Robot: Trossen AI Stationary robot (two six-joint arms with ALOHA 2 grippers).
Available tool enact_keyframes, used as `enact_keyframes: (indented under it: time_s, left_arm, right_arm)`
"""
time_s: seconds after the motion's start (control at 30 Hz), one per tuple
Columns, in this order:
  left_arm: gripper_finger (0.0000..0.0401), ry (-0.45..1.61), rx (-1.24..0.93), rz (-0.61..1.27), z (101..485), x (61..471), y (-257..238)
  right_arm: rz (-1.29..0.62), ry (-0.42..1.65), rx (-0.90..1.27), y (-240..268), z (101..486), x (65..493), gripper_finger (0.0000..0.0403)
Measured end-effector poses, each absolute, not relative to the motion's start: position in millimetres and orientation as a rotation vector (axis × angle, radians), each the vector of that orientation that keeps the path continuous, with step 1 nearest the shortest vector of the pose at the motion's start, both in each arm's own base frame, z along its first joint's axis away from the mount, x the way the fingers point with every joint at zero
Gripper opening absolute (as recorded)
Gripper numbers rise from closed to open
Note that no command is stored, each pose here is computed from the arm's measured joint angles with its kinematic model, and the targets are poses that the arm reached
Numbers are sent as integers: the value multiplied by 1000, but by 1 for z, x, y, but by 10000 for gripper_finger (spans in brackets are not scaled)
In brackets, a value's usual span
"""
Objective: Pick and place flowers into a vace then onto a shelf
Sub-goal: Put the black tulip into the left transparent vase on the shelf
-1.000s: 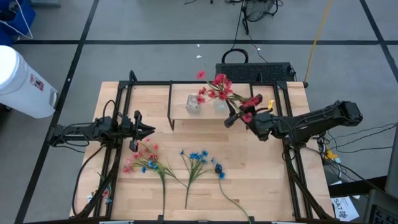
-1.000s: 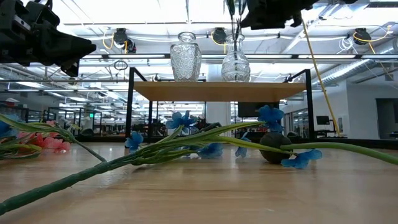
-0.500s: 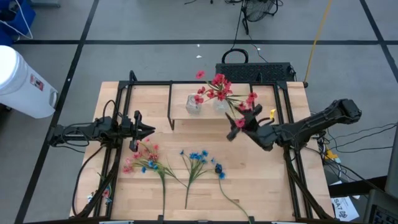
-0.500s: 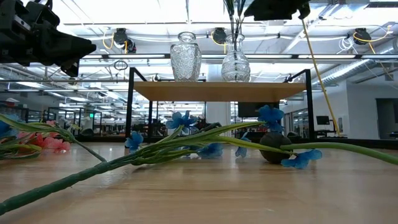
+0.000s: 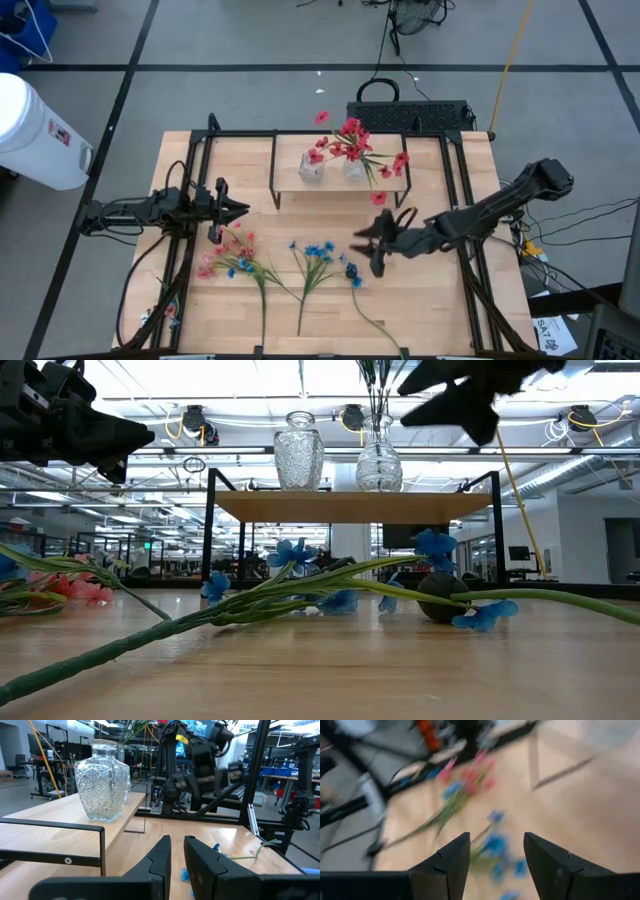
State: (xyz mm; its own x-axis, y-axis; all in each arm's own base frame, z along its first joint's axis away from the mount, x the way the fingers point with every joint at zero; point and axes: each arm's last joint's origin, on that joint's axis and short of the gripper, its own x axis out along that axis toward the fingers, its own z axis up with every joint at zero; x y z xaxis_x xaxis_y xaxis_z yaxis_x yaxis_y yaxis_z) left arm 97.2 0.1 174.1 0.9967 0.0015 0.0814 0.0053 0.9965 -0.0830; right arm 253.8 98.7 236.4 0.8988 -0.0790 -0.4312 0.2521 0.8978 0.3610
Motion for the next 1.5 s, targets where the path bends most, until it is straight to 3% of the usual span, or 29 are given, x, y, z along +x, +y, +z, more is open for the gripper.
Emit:
enact_keyframes:
  time_s: [0.2, 0.6, 0.8, 1.5]
  left_arm:
    - [58, -82, -83, -2, 174, 97, 0]
    - [58, -82, -83, -2, 174, 97, 0]
    - [58, -82, -83, -2, 174, 97, 0]
    - [58, -81, -83, -2, 174, 97, 0]
  right_arm:
    - [-65, 582, 627, 114, 217, 257, 176]
    - [-46, 807, 924, 141, 189, 255, 176]
    - [-35, 910, 993, 147, 168, 262, 176]
    - [17, 981, 1102, 161, 123, 281, 176]
